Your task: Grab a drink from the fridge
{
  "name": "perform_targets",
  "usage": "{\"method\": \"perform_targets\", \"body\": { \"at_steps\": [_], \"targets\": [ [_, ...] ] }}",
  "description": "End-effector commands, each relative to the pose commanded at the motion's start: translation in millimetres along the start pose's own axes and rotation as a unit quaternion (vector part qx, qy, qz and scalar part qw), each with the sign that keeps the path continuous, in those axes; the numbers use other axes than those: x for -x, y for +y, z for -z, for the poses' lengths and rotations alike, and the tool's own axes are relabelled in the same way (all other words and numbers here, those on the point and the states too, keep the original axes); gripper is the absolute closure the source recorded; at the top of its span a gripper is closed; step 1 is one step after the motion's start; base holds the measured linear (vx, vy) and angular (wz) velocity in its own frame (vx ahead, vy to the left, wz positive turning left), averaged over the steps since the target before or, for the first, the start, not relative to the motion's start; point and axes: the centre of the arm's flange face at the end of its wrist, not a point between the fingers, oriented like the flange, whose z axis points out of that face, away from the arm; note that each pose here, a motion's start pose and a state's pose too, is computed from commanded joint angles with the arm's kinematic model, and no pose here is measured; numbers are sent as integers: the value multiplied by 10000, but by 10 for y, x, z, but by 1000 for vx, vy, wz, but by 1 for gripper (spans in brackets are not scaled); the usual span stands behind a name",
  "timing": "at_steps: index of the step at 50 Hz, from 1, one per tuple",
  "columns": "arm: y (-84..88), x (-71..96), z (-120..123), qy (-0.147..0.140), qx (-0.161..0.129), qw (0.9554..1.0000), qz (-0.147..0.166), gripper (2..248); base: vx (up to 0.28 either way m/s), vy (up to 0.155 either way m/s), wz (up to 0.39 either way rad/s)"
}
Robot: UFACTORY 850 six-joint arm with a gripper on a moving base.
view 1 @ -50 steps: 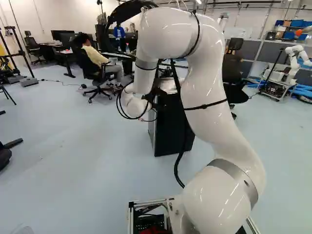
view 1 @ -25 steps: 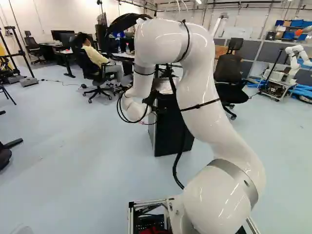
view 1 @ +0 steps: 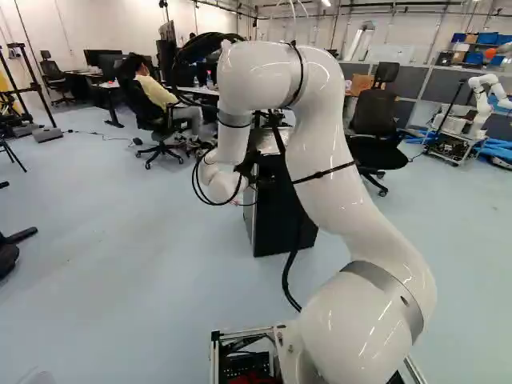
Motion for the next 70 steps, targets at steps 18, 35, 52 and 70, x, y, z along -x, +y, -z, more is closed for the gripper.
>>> {"method": "perform_targets", "body": {
  "at_steps": [18, 35, 52, 70],
  "targets": [
    [-19, -39, -29, 224, 7, 9997, -20, 3, 0, 0, 0],
    [-22, -74, -81, 369, 41, 9993, -49, 3, 0, 0, 0],
    [-22, -108, -136, 500, 78, 9987, -78, 3, 0, 0, 0],
    [10, -133, -172, 550, 123, 9984, -89, 3, 0, 0, 0]
  ]
}}
